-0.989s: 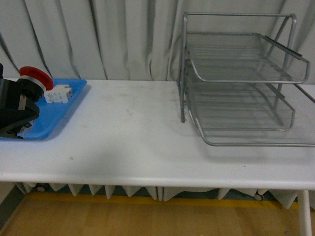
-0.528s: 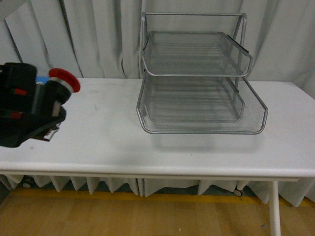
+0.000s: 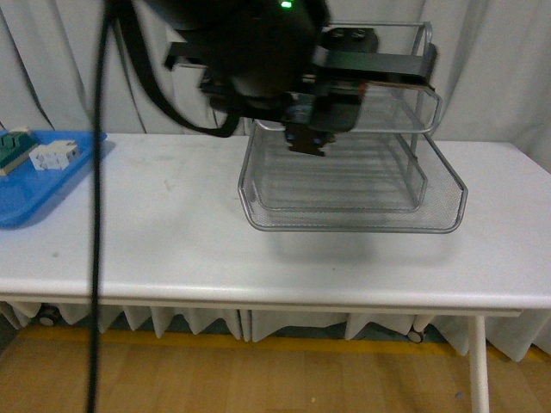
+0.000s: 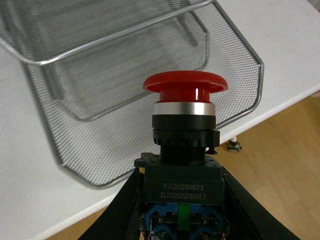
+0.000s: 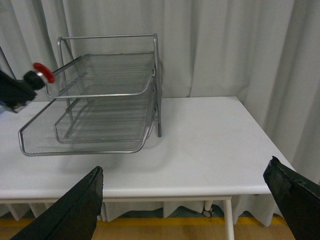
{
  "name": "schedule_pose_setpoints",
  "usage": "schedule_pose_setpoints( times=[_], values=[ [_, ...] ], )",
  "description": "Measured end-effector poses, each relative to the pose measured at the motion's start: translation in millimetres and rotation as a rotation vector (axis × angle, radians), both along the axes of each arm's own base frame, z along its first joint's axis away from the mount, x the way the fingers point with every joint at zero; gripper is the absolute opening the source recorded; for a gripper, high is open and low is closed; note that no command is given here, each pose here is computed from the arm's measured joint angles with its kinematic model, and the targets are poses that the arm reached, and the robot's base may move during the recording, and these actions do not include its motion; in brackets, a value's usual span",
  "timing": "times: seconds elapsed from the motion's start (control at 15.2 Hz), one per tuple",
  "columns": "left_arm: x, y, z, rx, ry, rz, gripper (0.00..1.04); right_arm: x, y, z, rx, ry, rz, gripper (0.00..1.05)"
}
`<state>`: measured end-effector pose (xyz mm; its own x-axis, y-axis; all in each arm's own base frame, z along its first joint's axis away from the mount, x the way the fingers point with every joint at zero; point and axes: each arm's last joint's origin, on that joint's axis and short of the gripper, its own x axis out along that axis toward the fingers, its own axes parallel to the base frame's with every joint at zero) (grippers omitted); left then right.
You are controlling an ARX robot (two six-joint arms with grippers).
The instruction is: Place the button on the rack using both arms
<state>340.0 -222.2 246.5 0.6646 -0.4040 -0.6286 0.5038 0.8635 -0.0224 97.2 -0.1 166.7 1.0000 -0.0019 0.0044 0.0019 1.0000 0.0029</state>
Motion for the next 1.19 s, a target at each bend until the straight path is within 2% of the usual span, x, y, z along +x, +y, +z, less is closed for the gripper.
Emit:
schedule_pose_setpoints(
  times=[0.2, 0.46, 0.99, 1.12, 1.19],
  values=[
    [33.2, -48.6, -11.8, 0.051, 0.030, -0.065, 0.36, 0.0, 0.0, 0.0, 0.000, 0.000, 0.000, 0.98],
    [76.3, -73.9, -42.8, 0.146, 0.093, -0.045, 0.36, 0.0, 0.0, 0.0, 0.000, 0.000, 0.000, 0.98],
    [128.0, -75.4, -89.4, 0.225, 0.176, 0.062, 0.36, 0.0, 0.0, 0.0, 0.000, 0.000, 0.000, 0.98],
    [133.6, -73.3, -90.1, 0.208, 0.183, 0.093, 0.36, 0.0, 0.0, 0.0, 0.000, 0.000, 0.000, 0.98],
    [136.4, -73.0, -86.2, 0.178, 0.174, 0.115, 0.46, 0.0, 0.0, 0.0, 0.000, 0.000, 0.000, 0.98]
  ],
)
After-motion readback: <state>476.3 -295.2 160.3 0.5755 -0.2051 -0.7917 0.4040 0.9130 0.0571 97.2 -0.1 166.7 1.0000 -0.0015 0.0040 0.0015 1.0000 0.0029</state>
